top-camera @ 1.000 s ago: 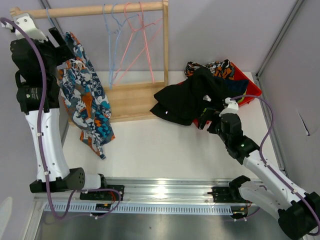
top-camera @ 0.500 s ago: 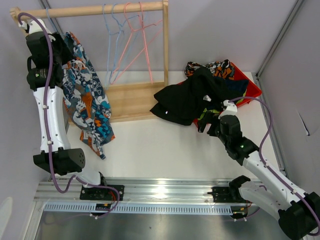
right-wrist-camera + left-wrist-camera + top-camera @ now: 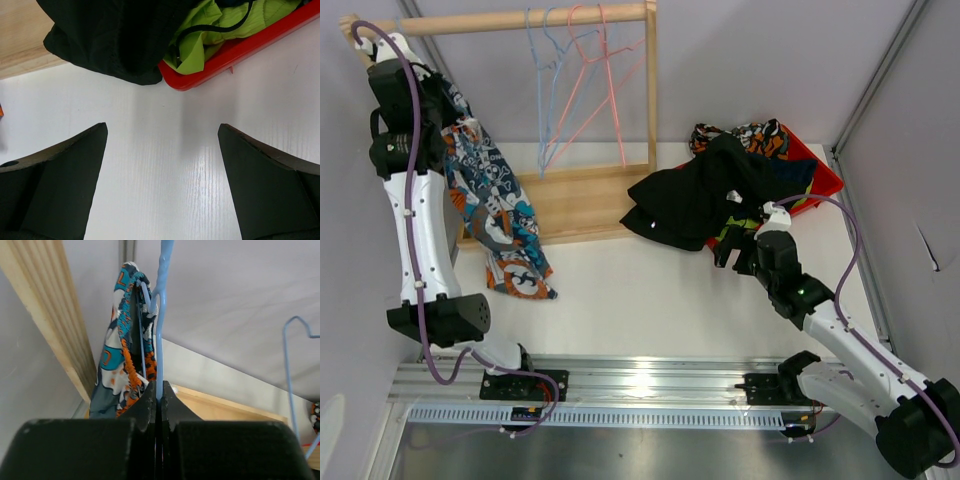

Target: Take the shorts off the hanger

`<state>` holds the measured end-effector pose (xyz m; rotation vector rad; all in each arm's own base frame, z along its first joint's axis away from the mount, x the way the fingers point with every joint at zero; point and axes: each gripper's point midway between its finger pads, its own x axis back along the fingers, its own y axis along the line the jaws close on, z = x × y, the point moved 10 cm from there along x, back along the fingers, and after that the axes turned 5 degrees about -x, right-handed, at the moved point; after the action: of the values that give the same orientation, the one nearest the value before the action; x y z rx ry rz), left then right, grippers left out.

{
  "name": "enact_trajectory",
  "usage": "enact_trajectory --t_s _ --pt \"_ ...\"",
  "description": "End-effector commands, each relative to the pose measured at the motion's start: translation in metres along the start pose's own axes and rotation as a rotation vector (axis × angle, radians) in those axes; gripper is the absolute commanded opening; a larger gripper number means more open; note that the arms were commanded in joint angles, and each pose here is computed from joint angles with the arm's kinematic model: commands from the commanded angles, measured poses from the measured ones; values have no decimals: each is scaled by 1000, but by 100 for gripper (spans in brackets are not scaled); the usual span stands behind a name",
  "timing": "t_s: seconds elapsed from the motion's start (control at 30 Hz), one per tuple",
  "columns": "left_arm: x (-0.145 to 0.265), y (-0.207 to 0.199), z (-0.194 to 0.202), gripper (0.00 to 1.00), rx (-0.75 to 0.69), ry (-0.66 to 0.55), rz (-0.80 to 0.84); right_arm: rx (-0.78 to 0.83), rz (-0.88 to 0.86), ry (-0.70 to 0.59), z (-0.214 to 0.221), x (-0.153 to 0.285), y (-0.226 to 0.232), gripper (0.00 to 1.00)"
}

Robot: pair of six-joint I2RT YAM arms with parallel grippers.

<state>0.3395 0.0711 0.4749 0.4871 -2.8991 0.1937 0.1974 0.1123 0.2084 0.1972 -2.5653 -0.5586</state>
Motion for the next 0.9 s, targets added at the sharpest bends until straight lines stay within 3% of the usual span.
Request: enact_trajectory --t_s 0.0,0.2,0.3,0.37,0.4,0.43,0.63,0.87 --pt "33 -19 -46 0 26 -159 125 0 -33 -22 -2 0 4 99" --pt "91 -41 -89 0 33 -356 237 0 -53 -24 -1 2 12 100" --pt "98 -43 -76 0 29 -309 250 13 -93 -35 -3 8 22 99" --pt "121 -45 -75 0 25 -348 282 22 -154 -49 -6 13 33 99" --pt "102 -49 -47 0 7 -260 275 32 -191 -55 -8 17 40 99" --pt "118 -46 -47 0 16 -292 284 54 -261 -60 -9 25 55 99" --pt "107 -55 9 0 49 -166 330 148 -560 -102 -16 72 152 99" --pt "106 -59 27 0 80 -144 354 230 -834 -147 -12 124 284 99"
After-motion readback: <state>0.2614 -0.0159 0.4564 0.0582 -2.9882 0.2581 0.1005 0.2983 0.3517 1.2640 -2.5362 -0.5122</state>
